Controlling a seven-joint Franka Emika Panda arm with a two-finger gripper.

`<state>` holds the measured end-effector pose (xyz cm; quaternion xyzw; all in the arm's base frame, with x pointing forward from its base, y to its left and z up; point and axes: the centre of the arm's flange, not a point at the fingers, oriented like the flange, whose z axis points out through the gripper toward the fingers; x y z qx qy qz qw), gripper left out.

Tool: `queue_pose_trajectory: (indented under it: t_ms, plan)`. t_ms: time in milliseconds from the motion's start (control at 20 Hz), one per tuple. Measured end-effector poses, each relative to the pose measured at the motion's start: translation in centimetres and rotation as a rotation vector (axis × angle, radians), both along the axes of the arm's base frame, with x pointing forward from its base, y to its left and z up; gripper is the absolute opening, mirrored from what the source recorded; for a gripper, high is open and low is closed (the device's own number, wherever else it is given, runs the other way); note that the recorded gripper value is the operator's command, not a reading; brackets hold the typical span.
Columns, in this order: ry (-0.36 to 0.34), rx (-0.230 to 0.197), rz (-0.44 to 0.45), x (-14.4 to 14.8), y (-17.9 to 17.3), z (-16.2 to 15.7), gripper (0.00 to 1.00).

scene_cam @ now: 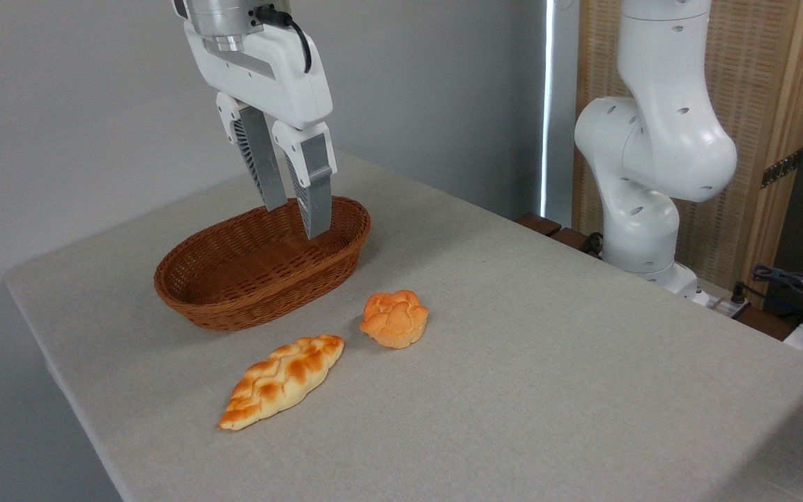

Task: Put bread into the basket
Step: 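Move the gripper from above the basket down toward the braided loaf, then lower the open gripper around the braided loaf's middle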

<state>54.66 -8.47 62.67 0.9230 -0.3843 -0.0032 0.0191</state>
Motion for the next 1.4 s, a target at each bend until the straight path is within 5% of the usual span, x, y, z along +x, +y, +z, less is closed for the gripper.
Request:
queue_pose_trajectory:
  t_ms: [700,1150,1400]
  plan:
    - [-0.007,-0.001,0.014,0.2,0.7,-0.8,1.00]
    - [-0.125,-0.017,0.025,1.6,0.6,-7.8,1.00]
    - [-0.120,-0.014,0.033,2.4,0.5,-13.7,1.00]
